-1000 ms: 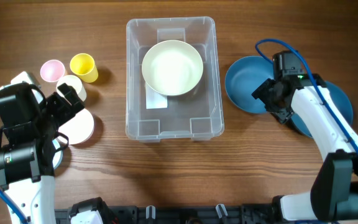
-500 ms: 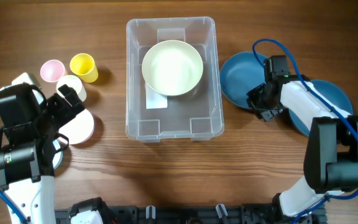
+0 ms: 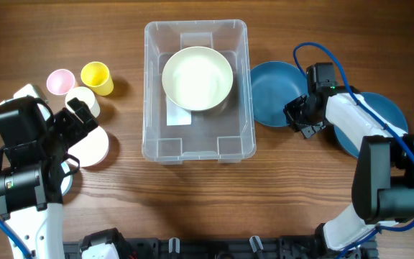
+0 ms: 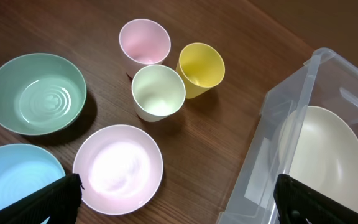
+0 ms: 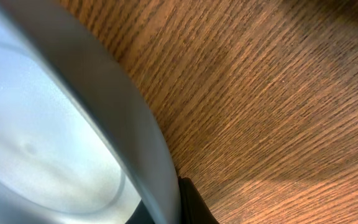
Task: Pack container
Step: 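Move the right gripper to a dark blue bowl and grasp its rim, then place the dark blue bowl onto the cream bowl in the bin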
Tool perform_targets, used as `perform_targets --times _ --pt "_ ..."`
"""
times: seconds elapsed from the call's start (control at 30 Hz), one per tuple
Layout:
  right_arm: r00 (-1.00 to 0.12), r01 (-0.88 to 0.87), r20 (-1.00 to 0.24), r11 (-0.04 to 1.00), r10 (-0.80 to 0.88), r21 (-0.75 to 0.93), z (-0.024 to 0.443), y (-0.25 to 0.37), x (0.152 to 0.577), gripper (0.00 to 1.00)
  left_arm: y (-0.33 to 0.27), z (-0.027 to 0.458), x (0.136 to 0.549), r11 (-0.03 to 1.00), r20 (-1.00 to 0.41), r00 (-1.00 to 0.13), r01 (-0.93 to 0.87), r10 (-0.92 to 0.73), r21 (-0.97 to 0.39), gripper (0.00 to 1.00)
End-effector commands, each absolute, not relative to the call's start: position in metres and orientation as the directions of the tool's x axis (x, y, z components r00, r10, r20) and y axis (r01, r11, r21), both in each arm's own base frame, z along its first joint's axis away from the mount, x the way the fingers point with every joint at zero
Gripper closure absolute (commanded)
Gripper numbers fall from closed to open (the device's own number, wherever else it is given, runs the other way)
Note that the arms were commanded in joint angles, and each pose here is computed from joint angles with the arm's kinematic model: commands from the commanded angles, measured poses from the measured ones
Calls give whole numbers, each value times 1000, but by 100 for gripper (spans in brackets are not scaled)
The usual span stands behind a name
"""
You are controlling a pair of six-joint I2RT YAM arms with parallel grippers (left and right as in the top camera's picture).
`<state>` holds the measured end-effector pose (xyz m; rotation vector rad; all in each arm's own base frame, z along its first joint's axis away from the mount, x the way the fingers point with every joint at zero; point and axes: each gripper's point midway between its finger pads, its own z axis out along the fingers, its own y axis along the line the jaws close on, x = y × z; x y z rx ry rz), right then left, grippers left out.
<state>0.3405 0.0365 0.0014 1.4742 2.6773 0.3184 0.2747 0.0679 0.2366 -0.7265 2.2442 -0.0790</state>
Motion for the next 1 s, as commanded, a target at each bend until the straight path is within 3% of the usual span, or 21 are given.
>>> perform_targets --times 0.0,0.17,0.3,0.43,0.53,0.63,0.77,0.97 --pt "-544 829 53 527 837 186 -7 38 335 96 70 246 275 830 -666 -524 -481 -531 -282 0" --pt "-536 806 -66 533 842 256 24 29 368 96 70 246 275 830 -666 -524 -481 -530 -282 0" --pt "-447 761 -381 568 809 313 130 -12 414 96 70 246 275 830 -666 -524 -481 -530 -282 0" --pt "-398 703 -495 603 772 377 206 -20 429 96 70 246 275 830 -667 -524 -481 -530 -282 0" --pt "-499 544 -553 738 667 399 241 6 444 96 70 246 275 830 -667 -524 -481 -530 -282 0" --pt "-649 201 -637 902 415 383 272 77 452 96 70 246 275 830 -667 -524 -481 -530 -282 0" --pt "-715 -65 -685 963 138 262 270 150 435 96 70 246 275 830 -666 -524 -481 -531 -282 0" --pt "-821 -149 -571 976 -32 159 179 200 447 96 70 246 275 830 -666 -524 -481 -531 -282 0"
